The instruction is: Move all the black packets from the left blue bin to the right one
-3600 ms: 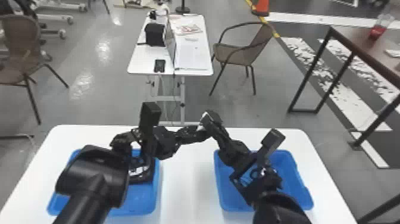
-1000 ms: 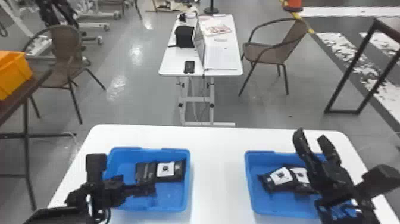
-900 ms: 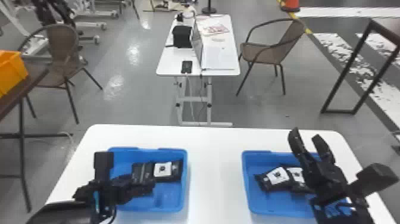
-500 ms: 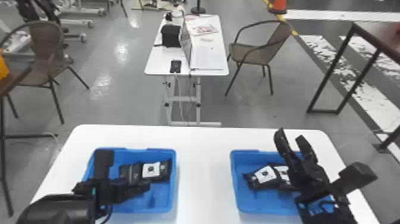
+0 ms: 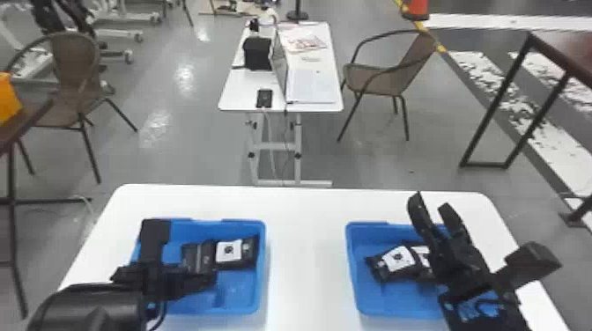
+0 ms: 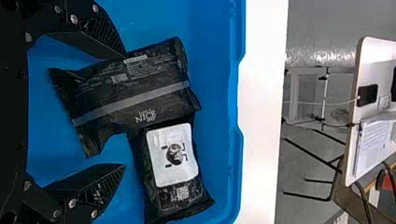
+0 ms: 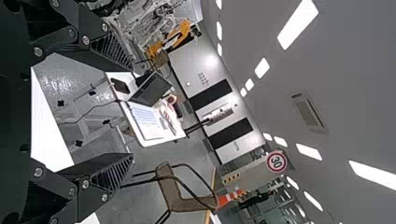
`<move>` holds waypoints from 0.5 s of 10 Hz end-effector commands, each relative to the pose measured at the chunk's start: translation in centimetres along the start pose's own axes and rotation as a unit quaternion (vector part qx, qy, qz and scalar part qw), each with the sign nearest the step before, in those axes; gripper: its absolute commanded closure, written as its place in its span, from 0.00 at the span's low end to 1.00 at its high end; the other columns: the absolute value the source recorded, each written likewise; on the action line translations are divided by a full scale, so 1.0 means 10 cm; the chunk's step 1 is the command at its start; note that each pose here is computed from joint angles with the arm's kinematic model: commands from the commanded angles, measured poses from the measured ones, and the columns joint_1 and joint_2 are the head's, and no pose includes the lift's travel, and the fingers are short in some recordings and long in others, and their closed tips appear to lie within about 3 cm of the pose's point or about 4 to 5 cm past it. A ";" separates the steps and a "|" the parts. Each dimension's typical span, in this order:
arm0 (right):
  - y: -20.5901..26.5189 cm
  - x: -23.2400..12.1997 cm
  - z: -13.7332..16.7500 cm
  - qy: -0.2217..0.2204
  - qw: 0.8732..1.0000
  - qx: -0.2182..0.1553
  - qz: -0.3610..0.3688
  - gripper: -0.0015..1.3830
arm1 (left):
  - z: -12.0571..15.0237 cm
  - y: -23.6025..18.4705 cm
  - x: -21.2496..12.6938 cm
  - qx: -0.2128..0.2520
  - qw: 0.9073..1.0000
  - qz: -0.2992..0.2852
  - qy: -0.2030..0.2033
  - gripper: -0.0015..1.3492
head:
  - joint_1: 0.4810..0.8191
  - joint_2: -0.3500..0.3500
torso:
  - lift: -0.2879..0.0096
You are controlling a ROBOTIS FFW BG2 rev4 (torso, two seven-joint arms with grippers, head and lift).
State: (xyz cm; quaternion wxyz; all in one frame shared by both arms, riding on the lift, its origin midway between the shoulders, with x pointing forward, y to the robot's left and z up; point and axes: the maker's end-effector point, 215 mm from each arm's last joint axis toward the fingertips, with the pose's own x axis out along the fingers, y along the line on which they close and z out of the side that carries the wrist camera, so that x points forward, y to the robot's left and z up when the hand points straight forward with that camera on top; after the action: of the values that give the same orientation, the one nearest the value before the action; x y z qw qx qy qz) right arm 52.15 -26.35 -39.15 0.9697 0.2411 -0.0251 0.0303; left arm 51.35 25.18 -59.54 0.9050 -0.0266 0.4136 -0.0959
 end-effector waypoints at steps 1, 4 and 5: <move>-0.01 -0.01 -0.04 0.003 1.000 0.007 -0.001 0.30 | -0.09 0.12 0.02 0.003 1.000 0.019 0.015 0.17 | 0.63 0.48 | 0.97; -0.03 -0.03 -0.06 0.005 1.000 0.014 0.001 0.30 | -0.12 0.20 0.24 0.031 0.999 0.017 0.029 0.46 | 0.63 0.50 | 0.97; -0.03 -0.02 -0.05 0.004 1.000 0.015 0.003 0.30 | -0.09 0.24 0.24 0.040 0.998 0.022 0.035 0.53 | 0.63 0.50 | 0.97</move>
State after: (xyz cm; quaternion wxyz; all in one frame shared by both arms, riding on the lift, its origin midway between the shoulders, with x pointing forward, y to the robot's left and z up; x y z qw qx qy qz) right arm 51.97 -26.35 -39.73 0.9662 0.2546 -0.0209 0.0339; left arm 52.37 26.93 -62.23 0.8940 0.0146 0.4380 -0.0931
